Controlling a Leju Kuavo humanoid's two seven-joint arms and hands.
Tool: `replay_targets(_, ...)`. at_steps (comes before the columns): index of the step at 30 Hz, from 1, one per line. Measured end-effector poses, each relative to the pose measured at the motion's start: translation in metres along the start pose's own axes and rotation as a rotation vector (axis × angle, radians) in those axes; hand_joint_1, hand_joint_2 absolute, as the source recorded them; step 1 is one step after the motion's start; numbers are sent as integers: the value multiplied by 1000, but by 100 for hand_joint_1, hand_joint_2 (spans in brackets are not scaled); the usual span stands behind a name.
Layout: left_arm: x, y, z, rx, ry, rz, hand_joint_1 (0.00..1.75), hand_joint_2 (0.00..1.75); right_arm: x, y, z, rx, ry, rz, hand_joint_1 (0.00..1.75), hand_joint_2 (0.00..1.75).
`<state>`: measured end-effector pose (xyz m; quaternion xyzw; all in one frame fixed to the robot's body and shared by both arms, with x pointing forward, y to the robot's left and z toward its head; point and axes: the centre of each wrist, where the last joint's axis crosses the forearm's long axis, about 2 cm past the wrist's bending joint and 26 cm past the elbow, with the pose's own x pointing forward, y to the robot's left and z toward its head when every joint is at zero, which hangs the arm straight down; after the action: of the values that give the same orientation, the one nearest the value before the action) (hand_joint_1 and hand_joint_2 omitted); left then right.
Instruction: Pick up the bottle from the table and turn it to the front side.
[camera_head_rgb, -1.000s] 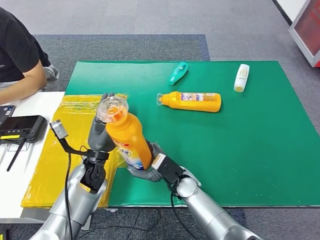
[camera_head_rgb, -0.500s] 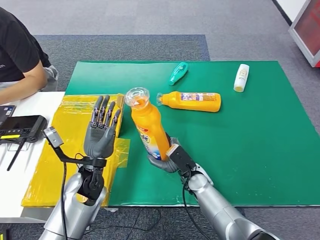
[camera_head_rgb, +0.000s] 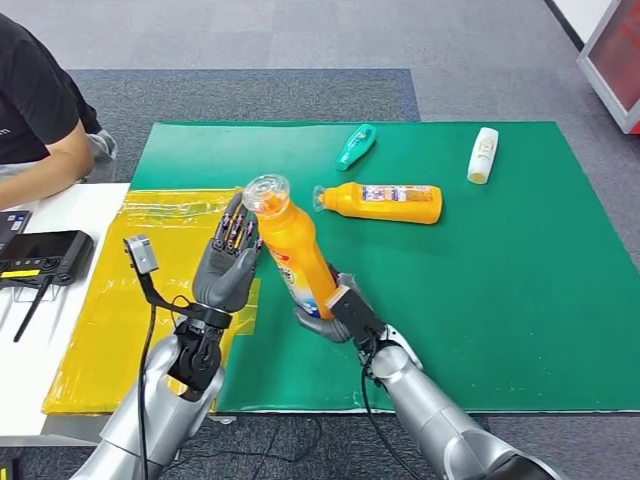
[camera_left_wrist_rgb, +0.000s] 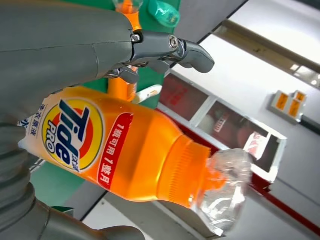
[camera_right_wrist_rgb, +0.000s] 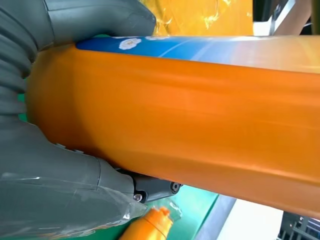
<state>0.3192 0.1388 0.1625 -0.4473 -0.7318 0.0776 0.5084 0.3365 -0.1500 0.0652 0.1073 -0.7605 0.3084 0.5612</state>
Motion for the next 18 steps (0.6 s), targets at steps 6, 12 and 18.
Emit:
replay_targets(6,-5,1,-5,-15,37,-4,0,175,4,2,-6,4,-10,25,175,175)
replay_targets(12,-6,5,-12,-41,64,-12,0,175,7,6,-9,18,-18,28,175,175)
replay_targets(18,-6,7,-19,-61,83,-34,0,175,8,7,-11,22,-21,41,175,175)
